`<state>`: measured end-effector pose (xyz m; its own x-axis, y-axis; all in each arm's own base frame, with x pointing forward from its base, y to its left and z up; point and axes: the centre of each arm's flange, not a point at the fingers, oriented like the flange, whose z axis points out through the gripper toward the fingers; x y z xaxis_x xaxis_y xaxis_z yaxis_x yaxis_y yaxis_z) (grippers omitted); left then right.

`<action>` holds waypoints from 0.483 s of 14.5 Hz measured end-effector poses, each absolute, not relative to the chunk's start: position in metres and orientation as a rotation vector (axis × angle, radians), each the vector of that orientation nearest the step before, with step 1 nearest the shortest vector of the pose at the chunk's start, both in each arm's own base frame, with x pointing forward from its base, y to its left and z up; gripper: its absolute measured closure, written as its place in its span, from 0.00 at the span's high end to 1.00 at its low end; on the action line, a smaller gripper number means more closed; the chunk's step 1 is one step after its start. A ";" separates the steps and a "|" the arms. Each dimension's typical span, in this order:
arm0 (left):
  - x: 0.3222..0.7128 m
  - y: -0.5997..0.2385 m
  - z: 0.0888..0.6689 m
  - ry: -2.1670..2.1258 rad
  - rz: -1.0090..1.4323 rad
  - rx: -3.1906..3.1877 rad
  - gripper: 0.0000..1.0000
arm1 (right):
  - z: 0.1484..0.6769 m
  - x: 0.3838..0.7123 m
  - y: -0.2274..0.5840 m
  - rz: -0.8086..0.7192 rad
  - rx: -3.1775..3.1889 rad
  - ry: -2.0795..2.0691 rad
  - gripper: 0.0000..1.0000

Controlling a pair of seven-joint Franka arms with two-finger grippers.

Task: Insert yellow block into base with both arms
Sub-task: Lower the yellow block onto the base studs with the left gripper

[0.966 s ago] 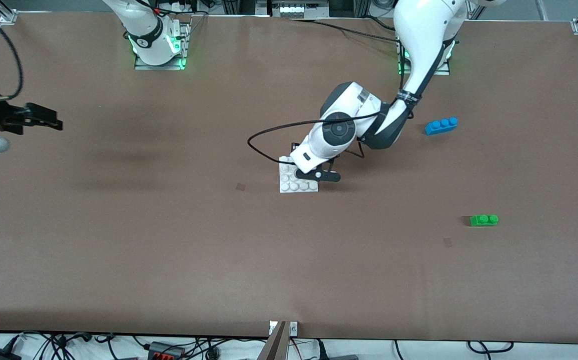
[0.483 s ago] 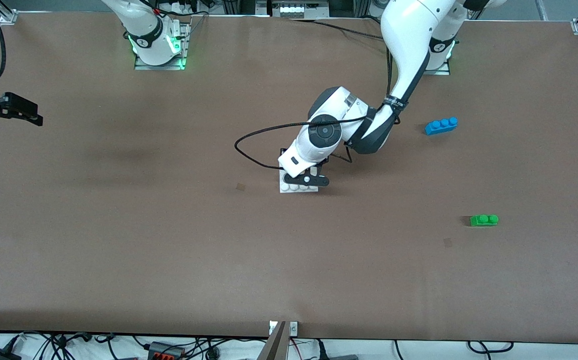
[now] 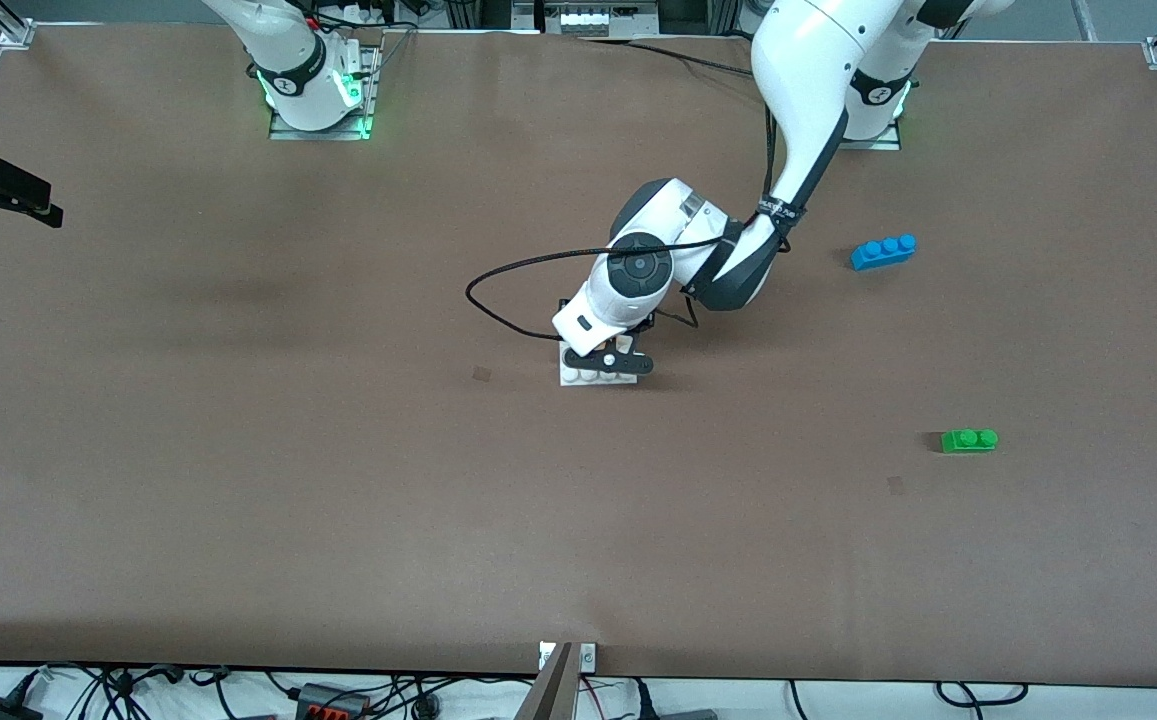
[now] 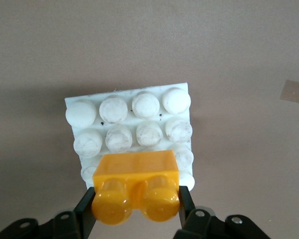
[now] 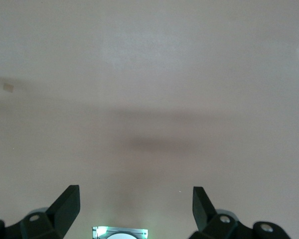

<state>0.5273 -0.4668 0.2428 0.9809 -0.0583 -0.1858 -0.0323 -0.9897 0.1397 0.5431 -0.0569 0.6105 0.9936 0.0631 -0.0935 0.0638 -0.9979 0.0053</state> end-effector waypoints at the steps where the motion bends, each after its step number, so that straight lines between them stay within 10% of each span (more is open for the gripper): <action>1: 0.528 -0.466 0.241 -0.066 -0.289 2.993 0.68 | 0.610 0.544 -0.055 -0.147 3.128 0.103 1.00; 7: 0.527 -0.464 0.224 0.004 -0.313 3.018 0.68 | 0.610 0.545 -0.053 -0.143 3.127 0.109 1.00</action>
<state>0.5267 -0.4635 0.2243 0.9787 -0.0085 -0.2049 0.0136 -0.9942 0.1065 0.5447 -0.0532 0.6095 0.9935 0.0689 -0.0912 0.0697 -0.9976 0.0059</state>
